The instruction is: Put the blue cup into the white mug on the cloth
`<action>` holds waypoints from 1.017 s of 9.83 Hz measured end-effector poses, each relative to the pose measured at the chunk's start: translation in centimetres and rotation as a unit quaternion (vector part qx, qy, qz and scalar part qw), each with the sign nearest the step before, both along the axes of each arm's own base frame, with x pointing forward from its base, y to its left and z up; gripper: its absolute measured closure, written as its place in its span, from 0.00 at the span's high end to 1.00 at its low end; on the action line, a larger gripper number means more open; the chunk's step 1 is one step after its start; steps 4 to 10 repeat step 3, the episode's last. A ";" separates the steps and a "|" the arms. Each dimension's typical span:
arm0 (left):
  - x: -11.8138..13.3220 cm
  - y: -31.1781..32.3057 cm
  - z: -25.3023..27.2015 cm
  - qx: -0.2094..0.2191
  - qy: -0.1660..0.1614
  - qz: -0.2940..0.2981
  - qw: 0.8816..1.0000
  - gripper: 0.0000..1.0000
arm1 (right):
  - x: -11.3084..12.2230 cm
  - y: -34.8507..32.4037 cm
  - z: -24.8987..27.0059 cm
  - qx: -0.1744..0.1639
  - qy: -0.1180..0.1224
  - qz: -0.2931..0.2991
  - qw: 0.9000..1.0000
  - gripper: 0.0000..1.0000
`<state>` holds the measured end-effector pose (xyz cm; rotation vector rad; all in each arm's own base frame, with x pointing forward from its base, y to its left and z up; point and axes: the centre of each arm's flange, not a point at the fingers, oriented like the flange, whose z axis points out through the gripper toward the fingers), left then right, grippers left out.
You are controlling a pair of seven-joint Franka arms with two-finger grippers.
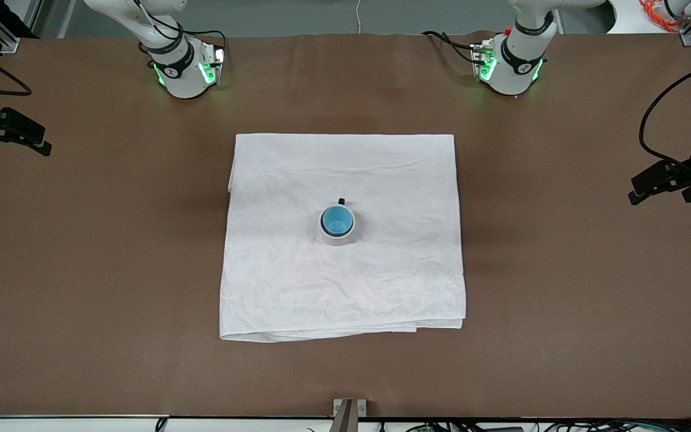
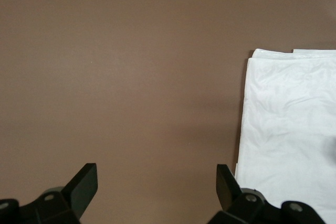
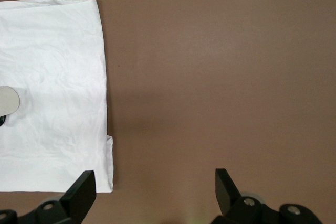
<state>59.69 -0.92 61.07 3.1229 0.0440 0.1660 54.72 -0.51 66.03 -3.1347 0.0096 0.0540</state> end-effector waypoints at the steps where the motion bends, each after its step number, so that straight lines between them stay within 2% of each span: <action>1: 0.0 -0.6 0.0 0.001 0.000 -0.006 1.000 1.00 | 0.0 0.0 0.0 0.000 0.000 0.000 1.000 1.00; 10: -0.1 -1.1 0.0 0.001 0.003 -0.010 1.000 1.00 | 0.0 0.0 0.0 0.000 0.000 0.000 1.000 1.00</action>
